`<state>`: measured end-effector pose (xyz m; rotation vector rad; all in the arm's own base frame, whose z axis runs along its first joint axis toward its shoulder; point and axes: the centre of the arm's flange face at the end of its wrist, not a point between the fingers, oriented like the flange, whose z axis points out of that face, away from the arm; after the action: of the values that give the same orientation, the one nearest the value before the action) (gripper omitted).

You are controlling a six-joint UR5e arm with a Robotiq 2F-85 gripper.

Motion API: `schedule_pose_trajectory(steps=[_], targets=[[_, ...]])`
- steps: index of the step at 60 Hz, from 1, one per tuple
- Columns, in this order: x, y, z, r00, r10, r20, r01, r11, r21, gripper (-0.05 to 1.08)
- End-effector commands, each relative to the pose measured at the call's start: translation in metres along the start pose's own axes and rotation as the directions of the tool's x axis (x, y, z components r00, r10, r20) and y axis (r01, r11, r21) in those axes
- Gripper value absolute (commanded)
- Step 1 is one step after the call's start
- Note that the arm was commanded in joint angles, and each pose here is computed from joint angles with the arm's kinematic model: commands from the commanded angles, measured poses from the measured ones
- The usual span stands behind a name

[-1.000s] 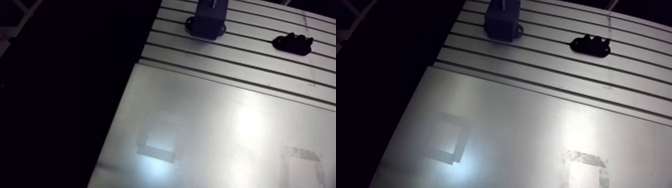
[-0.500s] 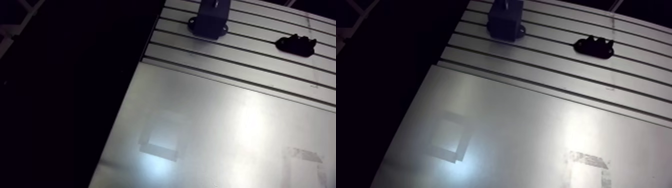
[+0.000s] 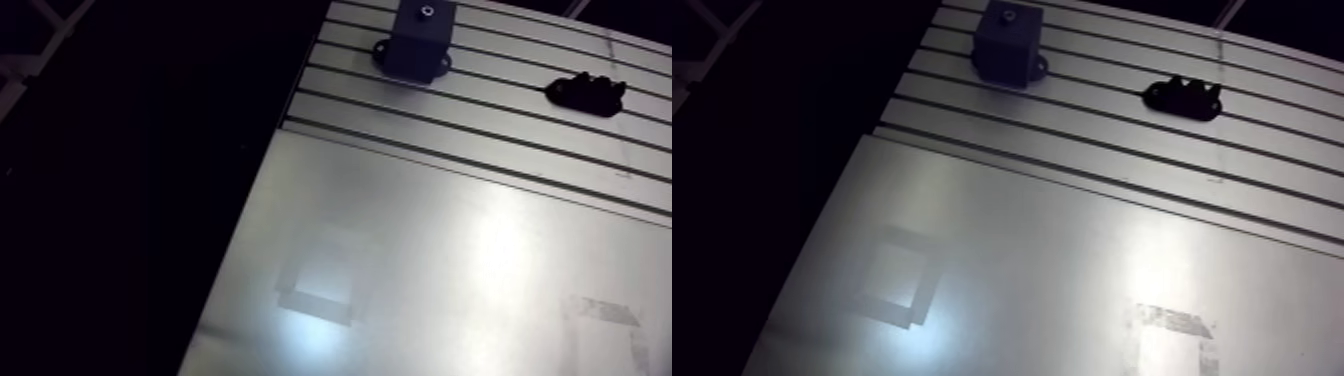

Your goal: Pick up the M10 bolt and insert it into the hole until fully seated.

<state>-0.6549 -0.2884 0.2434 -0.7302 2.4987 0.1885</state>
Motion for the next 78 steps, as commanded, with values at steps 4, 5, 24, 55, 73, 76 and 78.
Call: schedule_pose_trajectory(steps=[4, 5, 24, 55, 73, 76, 78], targets=[[-0.028, 0.02, -0.031, 0.997, 0.041, -0.062, -0.04, 0.999, 0.015, 0.0], [-0.028, 0.02, -0.031, 0.997, 0.041, -0.062, -0.04, 0.999, 0.015, 0.0], [-0.109, 0.049, -0.073, 0.977, 0.159, -0.141, -0.151, 0.986, 0.064, 0.0], [-0.227, 0.051, -0.136, 0.837, 0.353, -0.419, -0.336, 0.935, 0.118, 0.01], [-0.294, 0.094, -0.125, 0.755, 0.508, -0.415, -0.469, 0.86, 0.198, 0.01], [-0.297, 0.092, -0.125, 0.752, 0.512, -0.416, -0.473, 0.858, 0.2, 0.01], [-0.299, 0.091, -0.124, 0.751, 0.514, -0.416, -0.475, 0.857, 0.2, 0.01]])
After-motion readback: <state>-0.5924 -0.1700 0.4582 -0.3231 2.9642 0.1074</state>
